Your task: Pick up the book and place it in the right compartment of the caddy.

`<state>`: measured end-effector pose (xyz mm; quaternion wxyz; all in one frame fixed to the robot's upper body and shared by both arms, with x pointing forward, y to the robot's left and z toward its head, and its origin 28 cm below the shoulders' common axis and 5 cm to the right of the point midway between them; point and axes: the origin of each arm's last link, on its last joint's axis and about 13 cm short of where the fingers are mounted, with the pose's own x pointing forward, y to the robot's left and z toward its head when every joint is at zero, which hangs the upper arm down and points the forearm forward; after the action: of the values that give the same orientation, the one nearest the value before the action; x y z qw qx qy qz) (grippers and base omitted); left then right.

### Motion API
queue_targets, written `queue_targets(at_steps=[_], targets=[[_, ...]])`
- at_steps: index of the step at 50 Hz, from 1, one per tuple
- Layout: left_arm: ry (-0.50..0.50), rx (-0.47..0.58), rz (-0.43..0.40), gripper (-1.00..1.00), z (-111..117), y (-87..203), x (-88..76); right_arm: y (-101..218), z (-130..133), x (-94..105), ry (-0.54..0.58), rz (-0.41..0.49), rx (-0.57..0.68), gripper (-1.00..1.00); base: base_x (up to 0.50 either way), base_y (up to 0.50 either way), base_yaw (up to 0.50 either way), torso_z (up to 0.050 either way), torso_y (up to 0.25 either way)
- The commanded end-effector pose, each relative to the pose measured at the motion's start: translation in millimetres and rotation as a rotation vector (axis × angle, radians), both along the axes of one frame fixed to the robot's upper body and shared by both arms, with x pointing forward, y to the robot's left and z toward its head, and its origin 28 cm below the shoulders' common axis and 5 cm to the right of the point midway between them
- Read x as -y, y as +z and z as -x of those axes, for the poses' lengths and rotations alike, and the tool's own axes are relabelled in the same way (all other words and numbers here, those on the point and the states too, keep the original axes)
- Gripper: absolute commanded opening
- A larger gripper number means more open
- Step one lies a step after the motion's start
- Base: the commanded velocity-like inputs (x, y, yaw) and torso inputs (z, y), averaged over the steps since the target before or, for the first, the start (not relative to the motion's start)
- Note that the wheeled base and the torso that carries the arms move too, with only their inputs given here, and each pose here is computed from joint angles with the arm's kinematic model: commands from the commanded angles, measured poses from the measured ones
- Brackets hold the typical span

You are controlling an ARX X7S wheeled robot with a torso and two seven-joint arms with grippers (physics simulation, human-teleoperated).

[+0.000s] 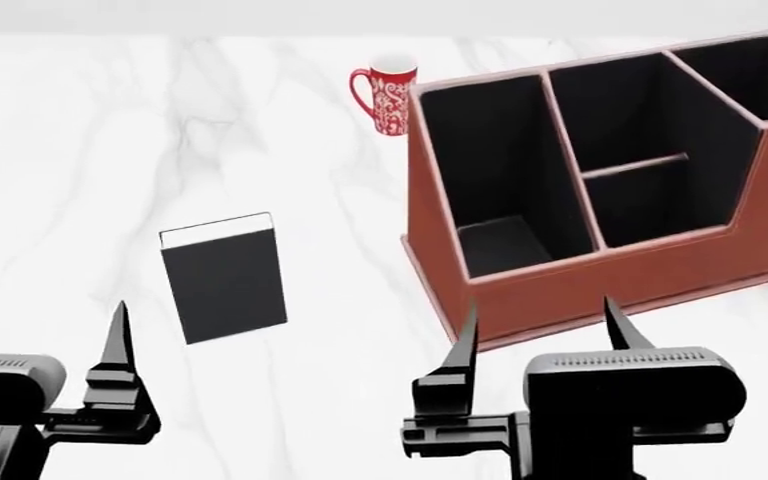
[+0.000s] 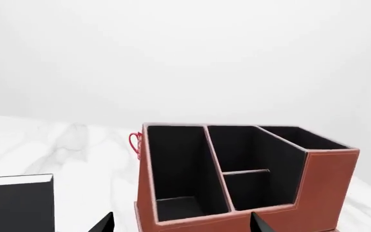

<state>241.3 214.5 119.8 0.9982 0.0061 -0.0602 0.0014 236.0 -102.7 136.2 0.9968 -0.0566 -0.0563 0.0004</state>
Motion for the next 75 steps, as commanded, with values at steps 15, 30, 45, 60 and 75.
queue_targets(at_steps=[15, 30, 45, 60, 75], targets=[[0.527, 0.129, 0.037, 1.00, 33.8, 57.4, -91.6, 55.9, -20.6, 5.7, 0.022, -0.037, 0.011, 1.00, 0.50, 0.00, 0.00, 0.000, 0.000], [1.017, 0.178, 0.096, 1.00, 119.8, 61.1, -176.0, 72.1, -35.6, 6.5, 0.013, -0.025, 0.026, 1.00, 0.50, 0.00, 0.00, 0.000, 0.002], [1.135, 0.188, 0.109, 1.00, 144.9, 53.6, -192.4, 72.9, -38.9, 6.1, 0.010, -0.016, 0.021, 1.00, 0.50, 0.00, 0.00, 0.000, 0.001], [1.131, 0.195, 0.122, 1.00, 146.6, 53.2, -192.3, 75.5, -40.9, 2.2, 0.013, -0.016, -0.039, 1.00, 0.37, 0.00, 0.00, 0.000, 0.002], [1.122, 0.194, 0.121, 1.00, 147.2, 52.5, -192.7, 92.1, -36.2, -5.0, 0.075, 0.065, -0.036, 1.00, 0.13, 0.02, 0.00, 0.000, 0.000]])
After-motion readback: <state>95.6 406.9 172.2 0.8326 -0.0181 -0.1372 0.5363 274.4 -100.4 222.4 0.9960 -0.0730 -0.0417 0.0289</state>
